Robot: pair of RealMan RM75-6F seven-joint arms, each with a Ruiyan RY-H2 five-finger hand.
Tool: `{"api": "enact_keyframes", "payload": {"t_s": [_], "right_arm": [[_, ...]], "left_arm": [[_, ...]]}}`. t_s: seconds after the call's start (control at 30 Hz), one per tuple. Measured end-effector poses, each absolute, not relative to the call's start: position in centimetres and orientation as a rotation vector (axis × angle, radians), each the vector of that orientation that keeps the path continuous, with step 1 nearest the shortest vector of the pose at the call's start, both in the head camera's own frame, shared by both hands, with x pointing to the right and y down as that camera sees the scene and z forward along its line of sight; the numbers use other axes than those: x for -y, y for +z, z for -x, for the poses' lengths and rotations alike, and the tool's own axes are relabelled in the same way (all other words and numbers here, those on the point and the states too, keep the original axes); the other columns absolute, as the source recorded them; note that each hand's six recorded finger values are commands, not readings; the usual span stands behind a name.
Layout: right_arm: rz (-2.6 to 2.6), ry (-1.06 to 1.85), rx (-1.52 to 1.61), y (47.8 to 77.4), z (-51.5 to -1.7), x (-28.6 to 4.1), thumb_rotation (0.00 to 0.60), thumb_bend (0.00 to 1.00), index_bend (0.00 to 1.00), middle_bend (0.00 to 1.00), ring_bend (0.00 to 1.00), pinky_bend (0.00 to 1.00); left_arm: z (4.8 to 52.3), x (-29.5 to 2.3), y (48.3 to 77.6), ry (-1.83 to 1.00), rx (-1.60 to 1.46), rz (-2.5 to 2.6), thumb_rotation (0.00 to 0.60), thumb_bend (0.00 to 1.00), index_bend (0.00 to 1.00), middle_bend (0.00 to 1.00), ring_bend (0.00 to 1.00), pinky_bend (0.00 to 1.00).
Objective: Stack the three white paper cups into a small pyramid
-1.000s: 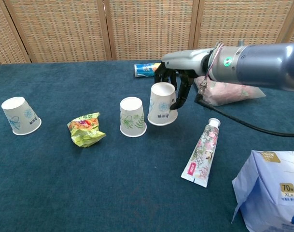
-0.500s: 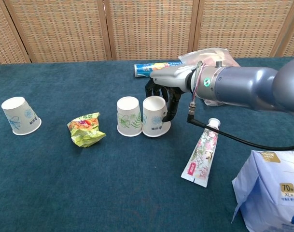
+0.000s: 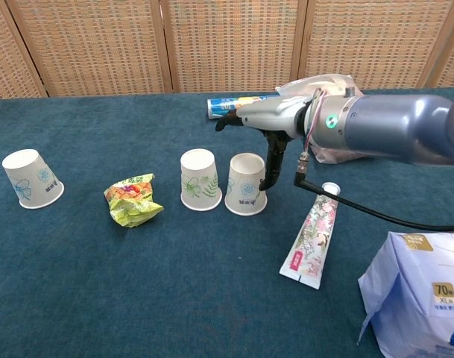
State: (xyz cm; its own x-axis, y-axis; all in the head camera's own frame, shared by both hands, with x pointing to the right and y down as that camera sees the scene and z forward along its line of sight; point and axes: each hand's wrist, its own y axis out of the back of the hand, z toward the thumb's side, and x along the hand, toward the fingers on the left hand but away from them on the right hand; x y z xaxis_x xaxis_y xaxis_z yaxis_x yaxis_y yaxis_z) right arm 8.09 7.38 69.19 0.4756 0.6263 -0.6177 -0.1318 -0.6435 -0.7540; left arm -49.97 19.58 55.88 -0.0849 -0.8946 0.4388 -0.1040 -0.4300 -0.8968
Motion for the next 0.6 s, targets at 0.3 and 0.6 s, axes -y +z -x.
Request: {"api": "enact_keyframes", "payload": {"t_s": [0.3,0.6], "right_arm": [[1.883,1.192,0.545,65.5,-13.3,-5.7,0.600,0.13,0.09,0.01,0.00,0.01],[1.675,1.065,0.691,61.1,-24.2,-7.4,0.600,0.01,0.01,0.00,0.00,0.00]], "left_arm": [[49.7,-19.7,55.8,-1.568,-1.099,1.567,0.600,0.14,0.00,0.00,0.00,0.00],[47.8,-19.1,56.6,-1.505,-0.979,1.641,0.600,0.14,0.00,0.00,0.00,0.00]]}}
